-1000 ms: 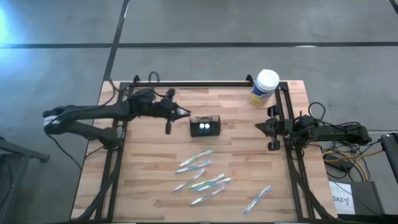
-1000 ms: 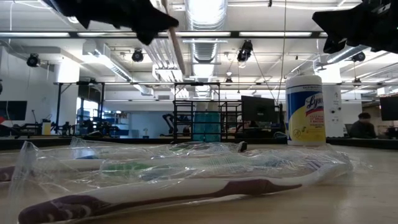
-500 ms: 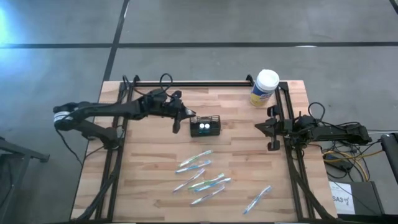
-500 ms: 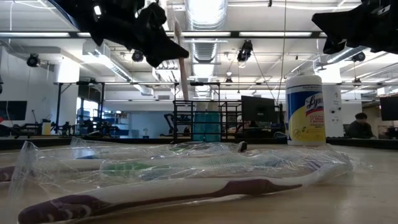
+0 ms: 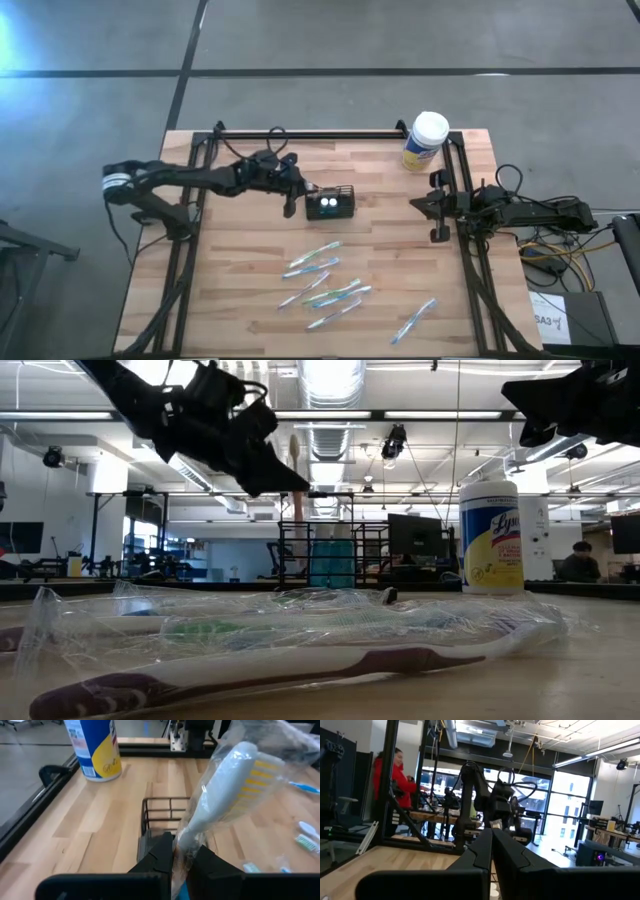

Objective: Pick & Place toothbrushing station
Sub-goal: Put the orange toothbrush in the wire organizer

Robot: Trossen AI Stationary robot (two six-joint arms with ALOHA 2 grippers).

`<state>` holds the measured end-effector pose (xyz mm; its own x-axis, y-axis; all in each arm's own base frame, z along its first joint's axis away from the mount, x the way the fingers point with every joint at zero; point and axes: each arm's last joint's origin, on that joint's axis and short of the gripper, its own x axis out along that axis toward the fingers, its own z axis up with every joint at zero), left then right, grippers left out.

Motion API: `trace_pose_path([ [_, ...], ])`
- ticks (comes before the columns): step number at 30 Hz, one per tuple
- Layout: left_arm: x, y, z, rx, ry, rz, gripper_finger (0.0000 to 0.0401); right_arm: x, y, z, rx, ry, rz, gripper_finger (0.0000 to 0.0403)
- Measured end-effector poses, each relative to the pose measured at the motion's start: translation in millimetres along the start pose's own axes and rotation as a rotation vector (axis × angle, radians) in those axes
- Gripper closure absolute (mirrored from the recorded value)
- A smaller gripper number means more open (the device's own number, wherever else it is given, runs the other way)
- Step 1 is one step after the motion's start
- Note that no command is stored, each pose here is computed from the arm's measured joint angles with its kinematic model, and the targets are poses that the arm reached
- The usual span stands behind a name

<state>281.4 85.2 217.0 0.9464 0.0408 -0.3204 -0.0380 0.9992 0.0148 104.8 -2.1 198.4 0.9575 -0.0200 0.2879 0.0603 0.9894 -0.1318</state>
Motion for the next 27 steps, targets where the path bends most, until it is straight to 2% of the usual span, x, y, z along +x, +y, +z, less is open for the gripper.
trace_pose_path([
  [16, 12.1, 2.5, -24.7, -0.029, 0.058, -0.005, 0.0367, 0.3, 0.1, -0.5, -0.004, 0.004, 0.001, 0.0394],
  [23, 8.4, 2.0, -20.1, -0.055, 0.039, -0.002, 0.0332, 0.5, 0.1, -0.8, -0.004, 0.007, 0.001, 0.0394],
  [27, 5.3, 1.6, -15.5, -0.044, 0.019, -0.002, 0.0298, 0.5, 0.1, -0.9, -0.004, 0.007, 0.001, 0.0394],
])
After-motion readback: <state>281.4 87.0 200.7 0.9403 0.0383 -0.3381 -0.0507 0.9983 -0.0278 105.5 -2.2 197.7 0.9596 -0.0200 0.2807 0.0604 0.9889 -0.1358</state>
